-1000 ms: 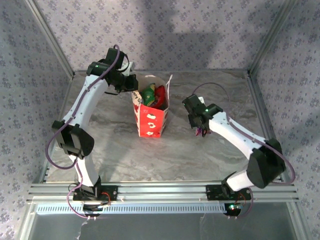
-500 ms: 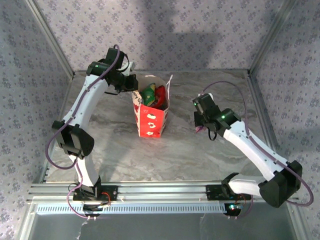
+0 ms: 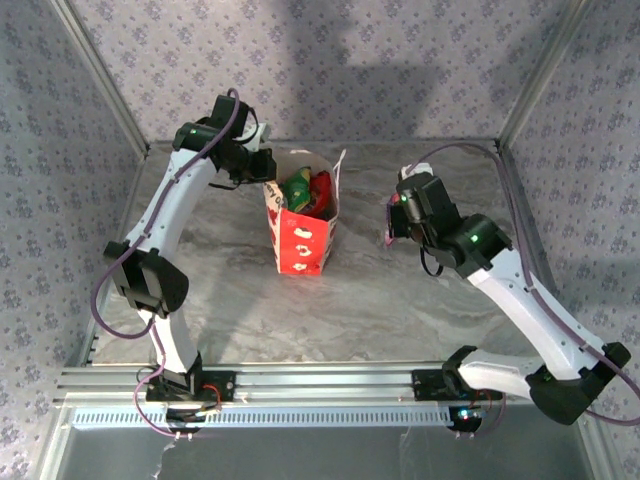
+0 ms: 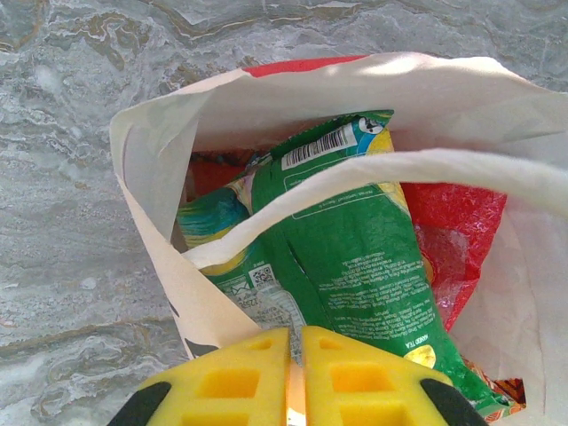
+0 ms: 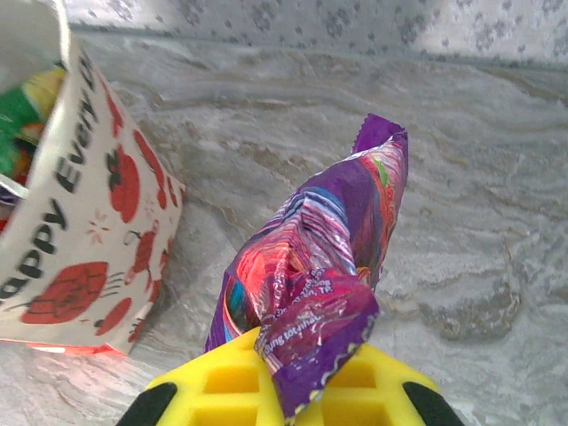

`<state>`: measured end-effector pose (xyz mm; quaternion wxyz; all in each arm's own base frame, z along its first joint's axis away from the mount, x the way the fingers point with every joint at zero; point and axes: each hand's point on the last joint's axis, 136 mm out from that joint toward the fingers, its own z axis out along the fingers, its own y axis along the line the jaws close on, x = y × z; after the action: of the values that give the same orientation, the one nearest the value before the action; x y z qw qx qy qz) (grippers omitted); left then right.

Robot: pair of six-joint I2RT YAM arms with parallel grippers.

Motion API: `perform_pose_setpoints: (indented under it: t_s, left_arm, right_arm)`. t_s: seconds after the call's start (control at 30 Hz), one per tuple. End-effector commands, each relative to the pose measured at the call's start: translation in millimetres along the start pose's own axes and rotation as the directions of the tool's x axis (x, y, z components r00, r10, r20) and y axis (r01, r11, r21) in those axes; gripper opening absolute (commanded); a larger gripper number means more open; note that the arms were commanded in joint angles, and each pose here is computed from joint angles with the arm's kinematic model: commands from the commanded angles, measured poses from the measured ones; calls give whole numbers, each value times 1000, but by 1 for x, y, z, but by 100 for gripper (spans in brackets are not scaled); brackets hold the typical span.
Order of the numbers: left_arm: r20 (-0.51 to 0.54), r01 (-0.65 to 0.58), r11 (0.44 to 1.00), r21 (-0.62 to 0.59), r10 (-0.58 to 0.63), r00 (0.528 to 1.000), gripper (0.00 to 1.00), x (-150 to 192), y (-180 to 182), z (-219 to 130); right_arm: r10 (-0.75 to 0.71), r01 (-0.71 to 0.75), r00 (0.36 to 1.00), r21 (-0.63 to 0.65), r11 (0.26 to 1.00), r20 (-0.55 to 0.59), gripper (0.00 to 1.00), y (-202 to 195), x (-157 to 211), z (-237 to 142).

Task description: Place the snacks into the paper bag

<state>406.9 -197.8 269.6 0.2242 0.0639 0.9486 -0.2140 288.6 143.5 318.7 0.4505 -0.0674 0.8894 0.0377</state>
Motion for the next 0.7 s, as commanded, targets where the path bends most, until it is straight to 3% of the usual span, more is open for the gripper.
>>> perform_pose_setpoints:
  t_s: [0.0, 0.23, 0.67]
  left_arm:
    - [-9, -14, 1000, -11, 14, 1000, 13, -1, 1, -1]
    - [-11, -15, 1000, -12, 15, 1000, 13, 0, 1, -1]
    - [19, -6, 1000, 24, 6, 1000, 13, -8, -5, -10]
  right_arm:
    - [-12, 13, 995, -3, 1000, 104, 0, -2, -30, -26]
    - [-50, 62, 979, -53, 997, 198, 0, 18, -61, -48]
    - [-207, 227, 916, -17, 974, 344, 0, 53, -104, -74]
